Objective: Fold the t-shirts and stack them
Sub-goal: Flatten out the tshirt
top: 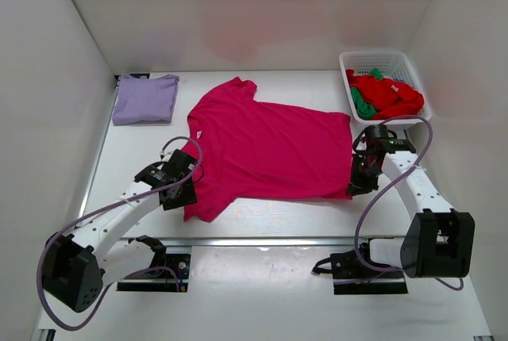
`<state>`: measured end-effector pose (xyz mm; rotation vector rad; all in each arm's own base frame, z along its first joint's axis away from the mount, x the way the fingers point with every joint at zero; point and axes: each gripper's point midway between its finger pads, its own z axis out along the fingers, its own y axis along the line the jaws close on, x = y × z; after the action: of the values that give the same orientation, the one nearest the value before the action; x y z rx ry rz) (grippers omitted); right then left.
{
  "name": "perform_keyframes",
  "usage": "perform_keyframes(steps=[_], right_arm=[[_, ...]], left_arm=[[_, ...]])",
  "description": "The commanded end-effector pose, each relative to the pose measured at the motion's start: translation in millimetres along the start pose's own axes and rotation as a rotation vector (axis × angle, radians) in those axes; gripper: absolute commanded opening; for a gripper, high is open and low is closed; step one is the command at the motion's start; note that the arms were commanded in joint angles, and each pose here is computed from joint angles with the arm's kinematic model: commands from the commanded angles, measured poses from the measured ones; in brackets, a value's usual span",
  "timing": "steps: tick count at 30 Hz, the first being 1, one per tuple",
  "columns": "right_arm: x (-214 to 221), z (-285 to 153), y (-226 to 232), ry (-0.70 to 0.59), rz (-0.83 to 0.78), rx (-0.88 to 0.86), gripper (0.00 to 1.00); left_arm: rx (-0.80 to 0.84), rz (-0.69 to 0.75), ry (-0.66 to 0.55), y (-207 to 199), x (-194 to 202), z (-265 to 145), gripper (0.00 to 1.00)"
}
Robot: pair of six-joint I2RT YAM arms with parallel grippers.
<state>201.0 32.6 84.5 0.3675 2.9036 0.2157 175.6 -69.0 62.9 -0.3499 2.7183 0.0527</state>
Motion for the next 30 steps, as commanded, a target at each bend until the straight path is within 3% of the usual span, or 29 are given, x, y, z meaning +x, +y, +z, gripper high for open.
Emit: perform_keyframes(steps=[1,6,11,15,18,21,30], right_arm=[[-7.9,2.3,3.0,-0.007,-0.018,-0.007,0.16],[-4.2,4.7,10.1,-0.003,0.006,-0.049,0.27],[1.3,3.2,10.9,0.008,0.01,-0.052,0.51],[8.2,5.1,15.5,0.01,0.032,-0.049,0.61],[10.2,4.3,17.7,0.003,0.052,-0.044,0.6],[10.5,2.5,19.7,-0.034,0.109,-0.066,0.54],[2.8,2.5,13.1,-0.143,0.17,-0.023,0.54]], left_arm=[[0.045,-0.009,-0.034,-17.6,-3.3,-0.5,0.6],[0.038,0.003,0.013,-20.1,15.6,4.6,0.57],[-0.024,0.011,0.065,-6.1,38.8,11.9,0.54],[-0.04,-0.001,0.068,-6.4,44.3,13.7,0.56],[-0.032,-0.031,0.065,-6.9,48.7,18.2,0.55],[-0.028,-0.08,0.02,-8.1,44.0,25.3,0.54],[-0.073,-0.145,-0.137,-6.3,15.0,25.4,0.52]])
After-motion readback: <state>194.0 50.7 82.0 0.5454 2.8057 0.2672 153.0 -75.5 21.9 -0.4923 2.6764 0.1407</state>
